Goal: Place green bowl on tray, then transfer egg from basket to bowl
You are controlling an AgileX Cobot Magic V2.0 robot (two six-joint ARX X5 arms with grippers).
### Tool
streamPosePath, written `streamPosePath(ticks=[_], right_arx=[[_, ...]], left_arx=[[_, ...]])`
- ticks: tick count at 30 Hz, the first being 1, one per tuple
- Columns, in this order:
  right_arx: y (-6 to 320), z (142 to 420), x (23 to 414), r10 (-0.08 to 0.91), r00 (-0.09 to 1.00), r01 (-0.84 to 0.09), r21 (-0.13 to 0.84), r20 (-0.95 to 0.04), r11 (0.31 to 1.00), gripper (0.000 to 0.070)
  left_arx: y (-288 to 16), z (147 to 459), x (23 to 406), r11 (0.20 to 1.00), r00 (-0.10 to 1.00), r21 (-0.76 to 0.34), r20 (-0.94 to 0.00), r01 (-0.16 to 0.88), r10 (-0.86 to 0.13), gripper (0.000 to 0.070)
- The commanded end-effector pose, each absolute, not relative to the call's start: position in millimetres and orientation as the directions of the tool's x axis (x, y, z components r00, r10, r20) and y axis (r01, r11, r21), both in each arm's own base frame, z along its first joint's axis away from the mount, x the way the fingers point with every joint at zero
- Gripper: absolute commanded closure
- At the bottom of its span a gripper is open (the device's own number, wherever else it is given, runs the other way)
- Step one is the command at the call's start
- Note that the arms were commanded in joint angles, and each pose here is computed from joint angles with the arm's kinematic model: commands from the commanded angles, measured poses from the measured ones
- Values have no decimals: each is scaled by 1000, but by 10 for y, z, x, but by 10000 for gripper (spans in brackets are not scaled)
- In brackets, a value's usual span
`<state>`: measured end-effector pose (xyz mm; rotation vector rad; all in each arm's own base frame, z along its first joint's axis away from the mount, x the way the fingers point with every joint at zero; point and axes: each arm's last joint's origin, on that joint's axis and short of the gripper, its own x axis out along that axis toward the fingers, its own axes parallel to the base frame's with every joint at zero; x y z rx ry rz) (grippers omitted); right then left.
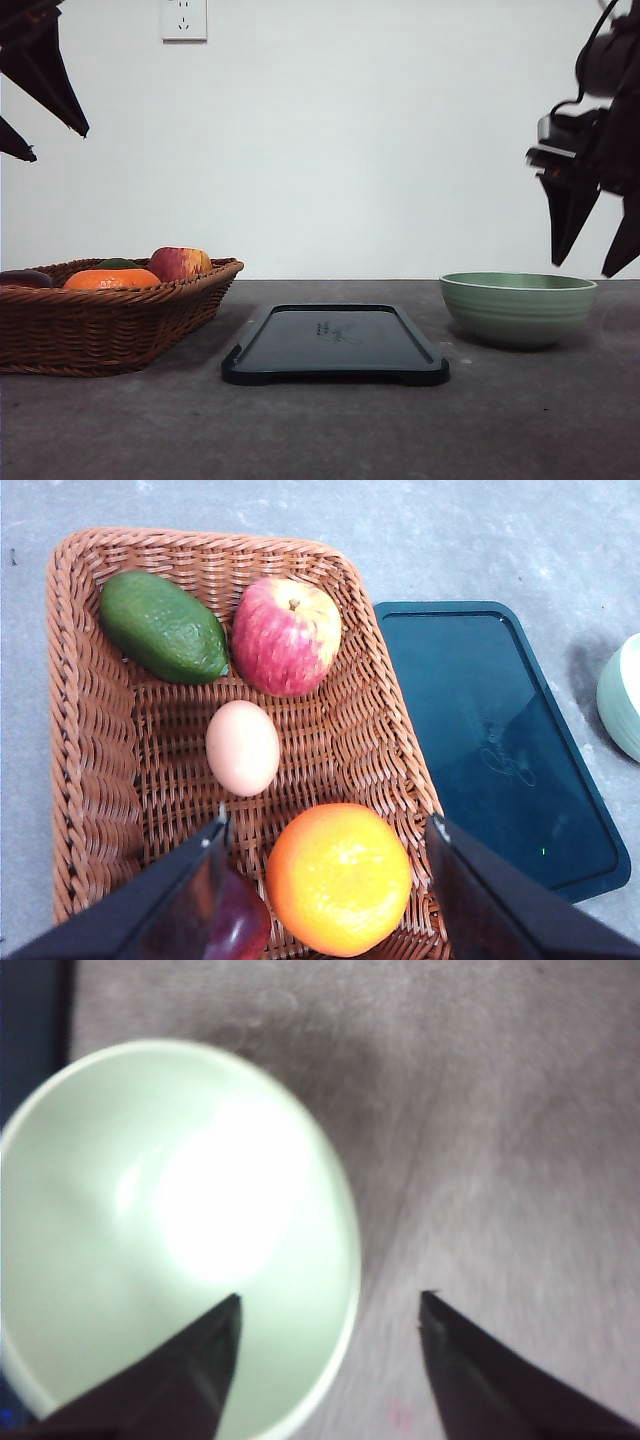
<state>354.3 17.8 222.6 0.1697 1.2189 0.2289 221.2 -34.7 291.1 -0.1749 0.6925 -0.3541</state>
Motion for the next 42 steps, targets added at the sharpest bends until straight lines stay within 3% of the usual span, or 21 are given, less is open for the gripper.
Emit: streamPosePath(ticks=[1,8,14,21,30,35,42], right_arx=[[176,2160,3643,260,317,-94,242,-912,966,450],[178,1980,3716,258,264,-81,245,-929,966,700],[179,2141,3713,257,229,-72,247,-939,966,700],[266,2612,3734,262,203,-93,248,-944,964,700],[810,3108,3755,336,288,-268,261,-897,927,700],[1265,3148,3786,383,297,-383,258,-875,887,700],[1788,2911,3901,402,234,-469,260,-885,844,700]], left_arx=[[-356,2982,2237,923,725,-271,-573,273,-382,309],[-356,2982,2237,923,725,-271,-573,273,-382,310],[-356,2982,2237,923,725,-273,-573,272,-382,310],[-356,2981,2236,923,724,-273,-574,271,-382,310],[-356,2982,2236,923,725,-273,-573,271,-382,312],[-356,2982,2237,923,725,-273,-573,271,-382,313],[-356,2982,2237,923,725,-273,-573,271,-382,313]])
